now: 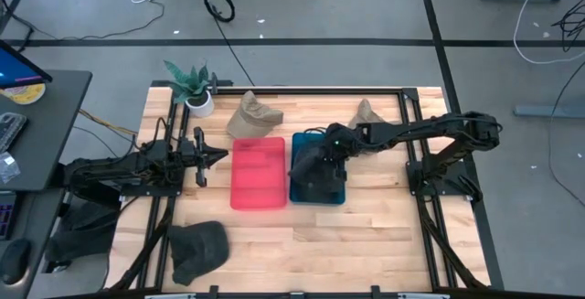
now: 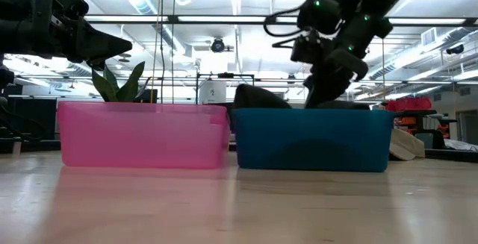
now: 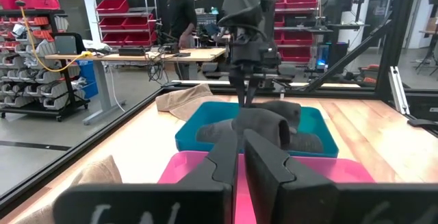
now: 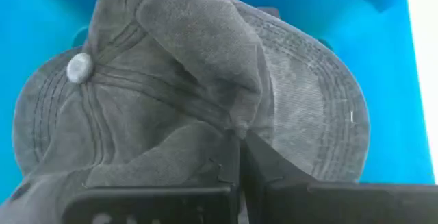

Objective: Pick & Place hat
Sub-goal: Put the black cap into the blue bin

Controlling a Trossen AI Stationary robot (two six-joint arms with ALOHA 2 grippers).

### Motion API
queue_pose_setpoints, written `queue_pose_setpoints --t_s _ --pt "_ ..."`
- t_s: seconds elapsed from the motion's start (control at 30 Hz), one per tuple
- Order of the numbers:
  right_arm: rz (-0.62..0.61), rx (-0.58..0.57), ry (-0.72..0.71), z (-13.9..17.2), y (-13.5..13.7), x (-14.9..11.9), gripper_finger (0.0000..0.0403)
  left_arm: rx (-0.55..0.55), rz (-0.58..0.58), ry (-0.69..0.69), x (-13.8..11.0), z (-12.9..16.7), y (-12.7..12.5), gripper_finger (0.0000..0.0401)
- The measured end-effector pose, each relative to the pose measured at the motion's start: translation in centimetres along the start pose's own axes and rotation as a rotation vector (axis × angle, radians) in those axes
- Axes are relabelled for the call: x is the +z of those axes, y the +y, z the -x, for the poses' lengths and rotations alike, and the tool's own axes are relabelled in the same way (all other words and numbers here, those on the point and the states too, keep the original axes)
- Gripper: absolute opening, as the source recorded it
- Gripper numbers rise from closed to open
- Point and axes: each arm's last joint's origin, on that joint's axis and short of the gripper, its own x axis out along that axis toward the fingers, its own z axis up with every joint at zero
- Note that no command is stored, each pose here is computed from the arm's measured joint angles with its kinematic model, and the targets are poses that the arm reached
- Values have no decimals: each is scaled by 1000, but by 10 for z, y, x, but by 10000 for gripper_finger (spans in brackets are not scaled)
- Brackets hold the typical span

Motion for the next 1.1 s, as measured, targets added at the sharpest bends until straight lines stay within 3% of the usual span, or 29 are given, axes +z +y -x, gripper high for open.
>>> queue_pose_setpoints --t_s 0.3,0.67,0.93,1.1 --pt "-77 9 10 -5 -7 -12 8 0 0 0 0 0 0 28" --pt "-124 10 16 2 -5 -1 98 0 0 0 0 0 0 28" --pt "-82 26 -26 13 5 21 146 0 0 0 0 0 0 28" --pt "14 34 -96 15 14 31 163 0 0 0 0 0 0 28"
